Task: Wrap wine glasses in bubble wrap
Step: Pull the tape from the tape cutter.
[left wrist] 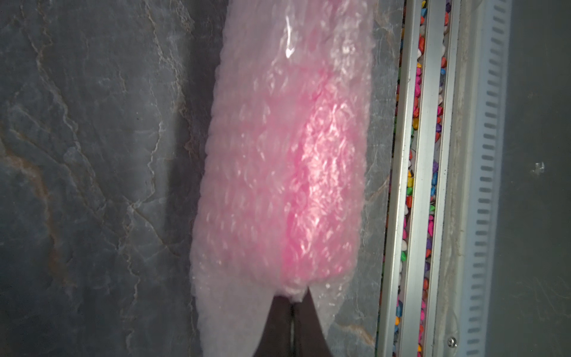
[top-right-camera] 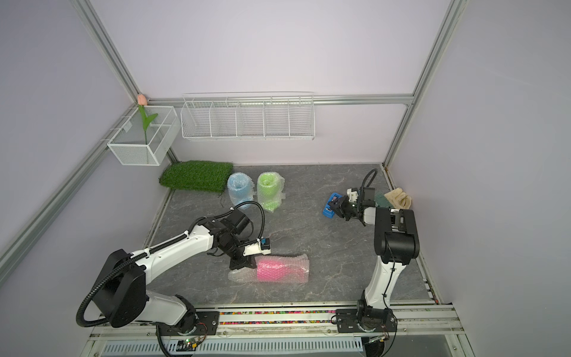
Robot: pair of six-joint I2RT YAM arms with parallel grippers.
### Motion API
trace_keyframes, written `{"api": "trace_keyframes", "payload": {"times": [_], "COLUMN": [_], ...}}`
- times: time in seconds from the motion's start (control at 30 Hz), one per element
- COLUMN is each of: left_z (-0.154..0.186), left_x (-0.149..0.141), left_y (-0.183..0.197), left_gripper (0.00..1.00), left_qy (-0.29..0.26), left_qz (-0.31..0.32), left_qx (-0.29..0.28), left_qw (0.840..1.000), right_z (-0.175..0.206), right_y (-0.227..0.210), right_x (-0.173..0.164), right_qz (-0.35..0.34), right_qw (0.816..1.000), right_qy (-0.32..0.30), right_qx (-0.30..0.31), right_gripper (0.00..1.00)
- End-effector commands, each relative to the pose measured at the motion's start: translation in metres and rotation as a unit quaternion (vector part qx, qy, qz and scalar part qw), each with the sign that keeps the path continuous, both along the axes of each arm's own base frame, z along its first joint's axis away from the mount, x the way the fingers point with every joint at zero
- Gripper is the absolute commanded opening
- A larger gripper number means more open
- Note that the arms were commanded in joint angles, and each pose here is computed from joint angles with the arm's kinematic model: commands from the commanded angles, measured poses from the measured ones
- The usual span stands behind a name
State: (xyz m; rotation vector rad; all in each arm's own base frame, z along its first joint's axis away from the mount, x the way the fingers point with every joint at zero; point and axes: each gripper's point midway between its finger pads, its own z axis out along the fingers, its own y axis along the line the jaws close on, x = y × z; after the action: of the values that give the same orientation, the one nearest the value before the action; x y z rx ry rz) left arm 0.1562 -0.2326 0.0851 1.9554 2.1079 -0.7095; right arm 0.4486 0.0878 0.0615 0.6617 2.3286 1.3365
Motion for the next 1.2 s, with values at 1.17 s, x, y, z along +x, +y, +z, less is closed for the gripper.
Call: {"api": "trace_keyframes", "payload": {"times": [1.17], "left_z": [0.005], "left_x": [-0.004], "left_y": [-0.001], "left_gripper": [0.0], "left_qy": [0.002], "left_qz": [-0.012], "left_qx": [0.001], "left_qw": [1.0], "right_z": [0.09], "right_y": [0.049], "right_x": [-0.094], "right_qz": [0.004], "right_qw": [1.0], "right_qy": [-0.013], "right_qx": [0.024], "right_gripper": [0.07]}}
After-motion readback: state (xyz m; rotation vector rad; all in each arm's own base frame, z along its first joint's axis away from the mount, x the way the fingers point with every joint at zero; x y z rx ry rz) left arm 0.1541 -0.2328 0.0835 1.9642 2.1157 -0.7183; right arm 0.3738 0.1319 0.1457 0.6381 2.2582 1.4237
